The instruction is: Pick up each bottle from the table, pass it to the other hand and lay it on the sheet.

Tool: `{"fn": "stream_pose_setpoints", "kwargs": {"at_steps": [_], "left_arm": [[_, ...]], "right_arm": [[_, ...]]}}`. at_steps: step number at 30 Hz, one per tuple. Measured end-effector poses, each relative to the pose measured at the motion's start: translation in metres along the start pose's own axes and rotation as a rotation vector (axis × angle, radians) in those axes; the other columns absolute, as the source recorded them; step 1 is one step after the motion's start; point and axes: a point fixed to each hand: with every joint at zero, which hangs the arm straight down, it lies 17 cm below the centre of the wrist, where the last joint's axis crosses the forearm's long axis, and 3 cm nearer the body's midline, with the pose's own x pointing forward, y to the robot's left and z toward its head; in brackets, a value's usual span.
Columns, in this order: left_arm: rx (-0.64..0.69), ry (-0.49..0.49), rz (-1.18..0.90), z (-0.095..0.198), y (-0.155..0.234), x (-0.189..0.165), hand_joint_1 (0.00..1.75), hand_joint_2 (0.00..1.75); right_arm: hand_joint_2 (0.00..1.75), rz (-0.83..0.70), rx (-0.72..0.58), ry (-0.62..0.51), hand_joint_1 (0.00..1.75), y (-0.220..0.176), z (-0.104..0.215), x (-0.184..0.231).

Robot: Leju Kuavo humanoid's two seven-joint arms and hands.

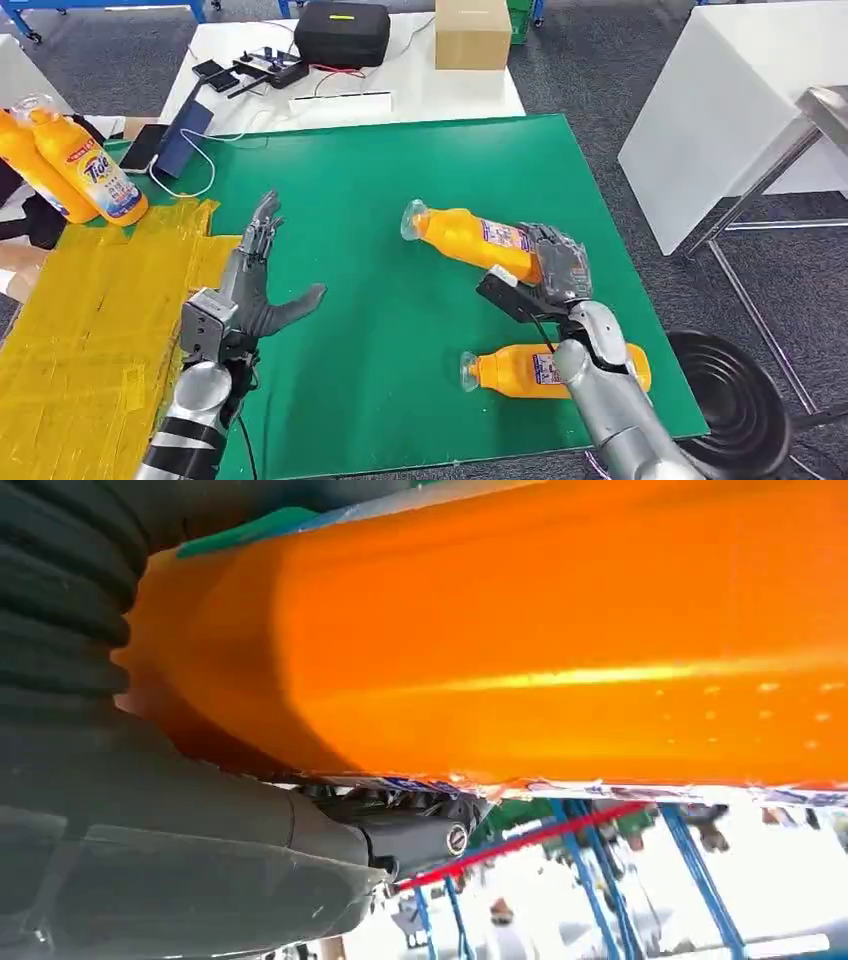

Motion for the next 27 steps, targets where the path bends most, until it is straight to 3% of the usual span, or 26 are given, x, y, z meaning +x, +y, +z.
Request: {"fn": "stream_pose_setpoints", "kwargs": {"at_steps": [9,16,27], "left_arm": [[-0.094,-0.013,0.048,-0.004,-0.03,0.012,0.0,1.75],[-0.169,-0.051,0.131,-0.016,-0.047,0.027,0.0,1.75],[-0.256,-0.077,0.188,-0.038,-0.072,0.037,0.0,1.75]], "right_arm": [[1.75,-0.137,-0.118,-0.071,1.75,-0.019,0.004,0.046],[1.75,-0.541,0.023,-0.231,1.75,0.005,0.011,0.104],[1.75,-0.755,0.129,-0.264,1.75,0.049,0.011,0.166]]}}
